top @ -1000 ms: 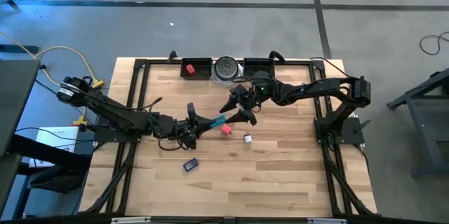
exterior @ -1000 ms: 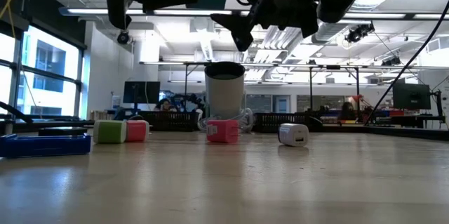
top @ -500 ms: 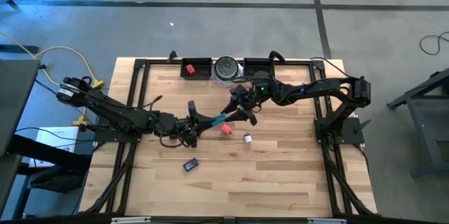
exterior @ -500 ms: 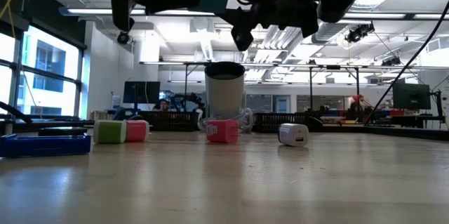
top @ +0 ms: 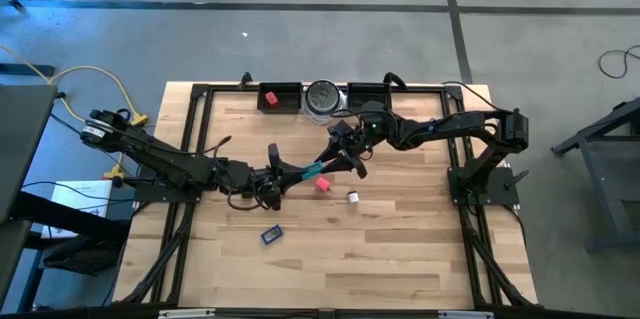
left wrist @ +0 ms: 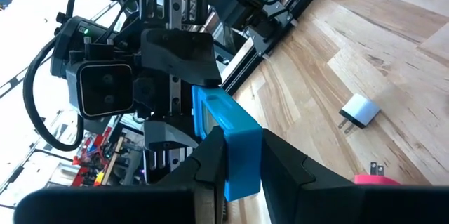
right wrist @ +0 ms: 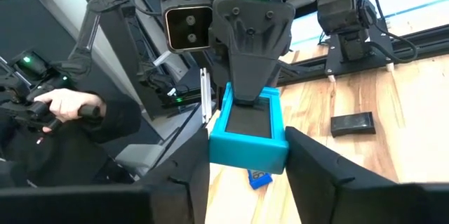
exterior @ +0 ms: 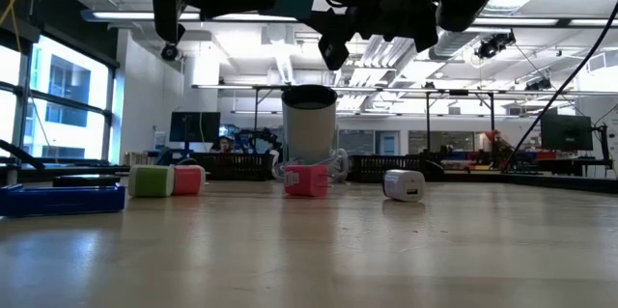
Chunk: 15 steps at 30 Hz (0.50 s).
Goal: Pick & Place Office items
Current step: Put the light blue digital clock into the right black basket
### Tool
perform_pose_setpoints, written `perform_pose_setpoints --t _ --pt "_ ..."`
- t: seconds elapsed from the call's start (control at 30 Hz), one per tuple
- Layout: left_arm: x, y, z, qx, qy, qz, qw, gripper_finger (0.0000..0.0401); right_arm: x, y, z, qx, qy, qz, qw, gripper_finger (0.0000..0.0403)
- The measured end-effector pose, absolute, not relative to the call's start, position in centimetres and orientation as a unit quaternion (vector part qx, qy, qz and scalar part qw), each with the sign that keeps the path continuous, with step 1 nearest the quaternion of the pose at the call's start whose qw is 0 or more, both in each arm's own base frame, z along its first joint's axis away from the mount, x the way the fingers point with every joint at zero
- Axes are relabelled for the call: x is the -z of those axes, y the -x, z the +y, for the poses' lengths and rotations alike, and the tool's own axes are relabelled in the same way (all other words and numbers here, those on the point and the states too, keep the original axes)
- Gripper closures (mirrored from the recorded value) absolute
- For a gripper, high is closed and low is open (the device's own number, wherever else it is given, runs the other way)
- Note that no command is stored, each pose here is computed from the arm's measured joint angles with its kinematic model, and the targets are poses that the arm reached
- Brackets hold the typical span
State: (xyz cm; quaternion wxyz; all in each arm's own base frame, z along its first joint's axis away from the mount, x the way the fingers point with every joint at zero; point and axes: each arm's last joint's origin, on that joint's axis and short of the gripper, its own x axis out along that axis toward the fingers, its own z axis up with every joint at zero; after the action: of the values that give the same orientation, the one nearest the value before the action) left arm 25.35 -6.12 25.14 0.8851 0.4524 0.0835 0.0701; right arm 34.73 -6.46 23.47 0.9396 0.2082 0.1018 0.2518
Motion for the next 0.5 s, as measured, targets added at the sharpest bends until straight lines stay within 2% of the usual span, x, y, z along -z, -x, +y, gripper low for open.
perform_pose_setpoints --t 0.5 --pt "-25.27 -25.37 -6.16 -0.068 -0.439 0.074 0.893 0.0334 -23.54 -34.72 -6.44 -0.258 -0.201 0.098 0.940 0.0263"
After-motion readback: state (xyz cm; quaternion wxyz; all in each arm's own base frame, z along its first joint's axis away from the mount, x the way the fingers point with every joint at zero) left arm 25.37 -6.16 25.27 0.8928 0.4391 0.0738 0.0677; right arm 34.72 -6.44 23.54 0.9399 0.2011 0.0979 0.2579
